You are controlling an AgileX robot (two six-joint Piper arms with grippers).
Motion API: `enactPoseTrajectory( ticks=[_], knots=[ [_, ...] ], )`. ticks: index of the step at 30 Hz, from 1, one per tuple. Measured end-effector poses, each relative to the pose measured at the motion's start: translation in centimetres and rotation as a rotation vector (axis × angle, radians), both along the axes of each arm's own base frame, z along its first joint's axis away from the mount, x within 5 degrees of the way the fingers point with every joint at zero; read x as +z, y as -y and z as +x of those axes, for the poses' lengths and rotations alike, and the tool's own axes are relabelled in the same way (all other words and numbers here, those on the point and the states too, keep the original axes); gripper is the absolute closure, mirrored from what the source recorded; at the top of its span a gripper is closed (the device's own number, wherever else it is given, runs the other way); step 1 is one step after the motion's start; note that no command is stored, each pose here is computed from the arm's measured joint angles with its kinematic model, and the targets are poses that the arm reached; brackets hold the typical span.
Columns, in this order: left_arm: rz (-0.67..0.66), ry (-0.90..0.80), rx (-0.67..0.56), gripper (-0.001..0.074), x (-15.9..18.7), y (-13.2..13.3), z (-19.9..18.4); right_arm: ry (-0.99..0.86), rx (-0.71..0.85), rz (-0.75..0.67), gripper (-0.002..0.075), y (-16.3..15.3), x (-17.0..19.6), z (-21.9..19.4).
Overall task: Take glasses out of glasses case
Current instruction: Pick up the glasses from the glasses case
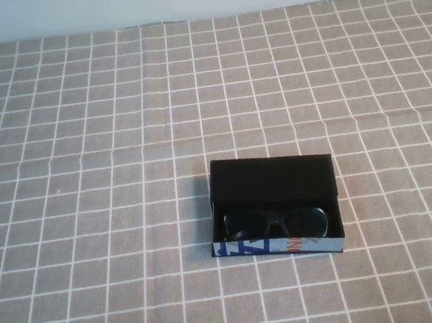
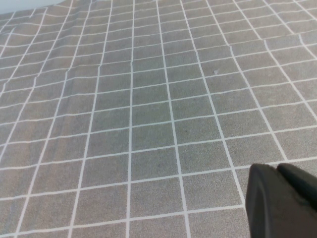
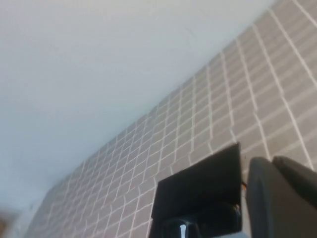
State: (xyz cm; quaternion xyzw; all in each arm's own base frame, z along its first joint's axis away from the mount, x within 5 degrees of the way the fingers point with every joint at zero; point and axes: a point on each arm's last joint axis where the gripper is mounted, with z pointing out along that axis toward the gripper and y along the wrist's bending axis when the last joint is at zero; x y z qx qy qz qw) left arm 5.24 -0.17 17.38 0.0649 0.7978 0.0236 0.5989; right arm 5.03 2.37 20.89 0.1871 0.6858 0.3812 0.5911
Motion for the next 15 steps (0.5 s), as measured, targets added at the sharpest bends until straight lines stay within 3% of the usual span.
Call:
enactPoseTrajectory(
  ticks=[9, 15],
  knots=[
    [0.000, 0.000, 0.000, 0.0739, 0.0, 0.0, 0.0, 0.002, 0.120, -0.545, 0.0743, -0.8, 9.6, 1.9],
    [0.000, 0.000, 0.000, 0.0739, 0.0, 0.0, 0.0, -0.054, 0.357, -0.909, 0.0743, -1.9, 15.3, 6.2]
  ],
)
